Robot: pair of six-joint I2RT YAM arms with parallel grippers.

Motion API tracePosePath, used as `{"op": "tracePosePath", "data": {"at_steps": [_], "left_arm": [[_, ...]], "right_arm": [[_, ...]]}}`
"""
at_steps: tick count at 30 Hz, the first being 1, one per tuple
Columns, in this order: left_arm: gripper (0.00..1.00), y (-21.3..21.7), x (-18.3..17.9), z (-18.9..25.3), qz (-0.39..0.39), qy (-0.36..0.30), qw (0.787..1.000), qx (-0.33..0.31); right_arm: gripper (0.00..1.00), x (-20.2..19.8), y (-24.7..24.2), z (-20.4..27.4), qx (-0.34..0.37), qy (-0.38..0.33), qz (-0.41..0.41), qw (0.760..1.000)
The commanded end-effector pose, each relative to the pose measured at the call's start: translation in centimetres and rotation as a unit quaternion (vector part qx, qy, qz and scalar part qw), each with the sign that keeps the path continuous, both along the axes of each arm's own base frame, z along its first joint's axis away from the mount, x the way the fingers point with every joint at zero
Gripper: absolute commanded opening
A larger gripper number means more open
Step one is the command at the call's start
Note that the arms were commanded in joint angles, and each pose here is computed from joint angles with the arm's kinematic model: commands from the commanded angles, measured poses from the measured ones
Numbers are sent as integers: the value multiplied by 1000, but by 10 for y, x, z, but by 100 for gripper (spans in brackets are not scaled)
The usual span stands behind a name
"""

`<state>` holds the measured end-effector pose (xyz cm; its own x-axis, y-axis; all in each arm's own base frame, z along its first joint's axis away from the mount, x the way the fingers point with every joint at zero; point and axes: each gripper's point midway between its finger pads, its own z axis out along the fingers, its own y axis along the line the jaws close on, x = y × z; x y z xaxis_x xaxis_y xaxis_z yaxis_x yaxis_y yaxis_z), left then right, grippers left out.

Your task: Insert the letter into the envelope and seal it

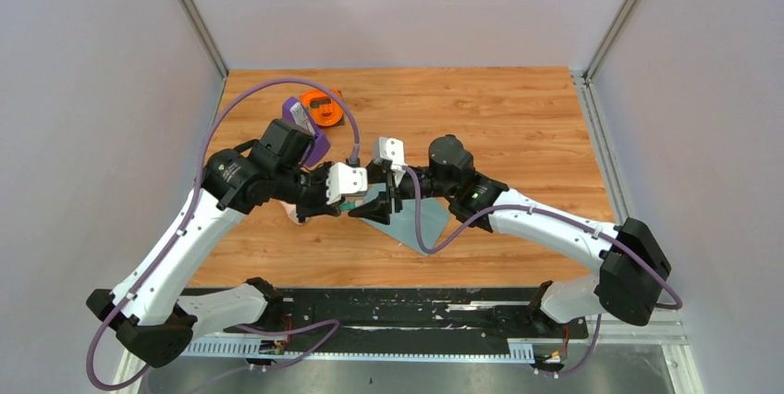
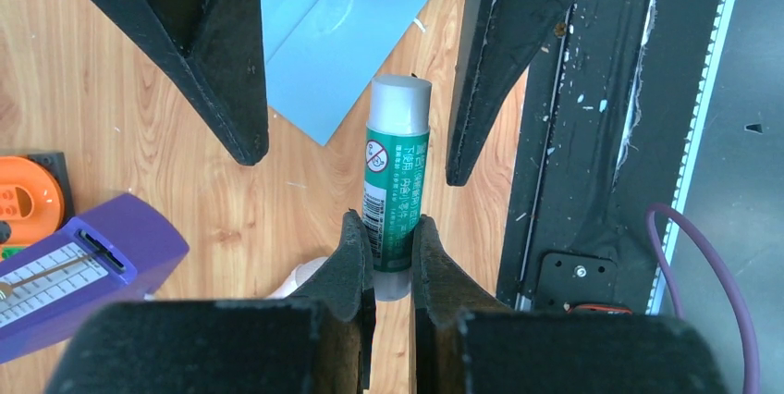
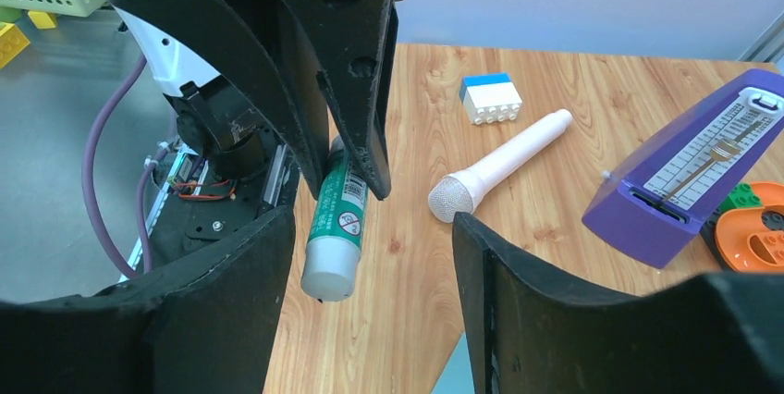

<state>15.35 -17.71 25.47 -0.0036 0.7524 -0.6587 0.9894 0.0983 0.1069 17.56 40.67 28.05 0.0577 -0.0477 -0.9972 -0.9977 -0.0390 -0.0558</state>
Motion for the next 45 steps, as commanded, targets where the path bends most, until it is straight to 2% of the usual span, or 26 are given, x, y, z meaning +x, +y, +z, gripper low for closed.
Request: {"op": "tracePosePath", "data": {"at_steps": [1, 8, 13, 15, 19, 21, 22, 25, 27, 28, 31, 36, 41, 44, 45], "left_arm": [[0, -5, 4, 16, 4, -17, 1000, -21], [0, -7, 6, 19, 3, -23, 999, -24], [0, -6, 6, 18, 3, -25, 999, -21], [0, -6, 6, 18, 3, -25, 999, -21], [0, -7, 5, 23, 2, -26, 999, -27], [19, -6, 3, 28, -3, -29, 999, -29], [37, -5, 3, 30, -8, -35, 999, -28], [58, 4, -7, 44, -29, -59, 997, -27], [63, 9, -18, 49, -67, -74, 995, -25], [65, 12, -29, 47, -81, -58, 995, -22], [69, 11, -30, 46, -76, -39, 996, -20], [68, 1, -26, 44, -62, -12, 998, -31], [69, -9, -19, 49, -52, -16, 997, -45], [66, -12, -22, 46, -54, -1, 998, -44], [60, -11, -22, 45, -56, -1, 998, -42]], "right_arm": [[64, -7, 3, 12, 12, -16, 22, 1000], [47, -7, 6, 13, 8, -15, 21, 1000], [28, -6, 9, 11, -2, -16, 22, 1000], [16, -6, 10, 12, -1, -17, 20, 1000], [0, -2, 10, 12, -7, -12, 5, 1000], [0, 0, 7, 13, -9, -8, -4, 1000], [0, -1, 4, 16, -6, -7, -3, 1000], [0, -9, -8, 27, 2, -25, 0, 1000], [0, -13, -17, 34, 11, -55, -4, 998], [0, -17, -20, 39, 17, -76, -11, 997], [0, -25, -25, 41, 25, -113, -10, 993], [0, -26, -24, 47, 31, -132, -27, 990], [0, -29, -20, 48, 30, -144, -31, 989], [0, -25, -17, 49, 29, -145, -40, 988], [0, -25, -17, 49, 30, -146, -41, 988]]}}
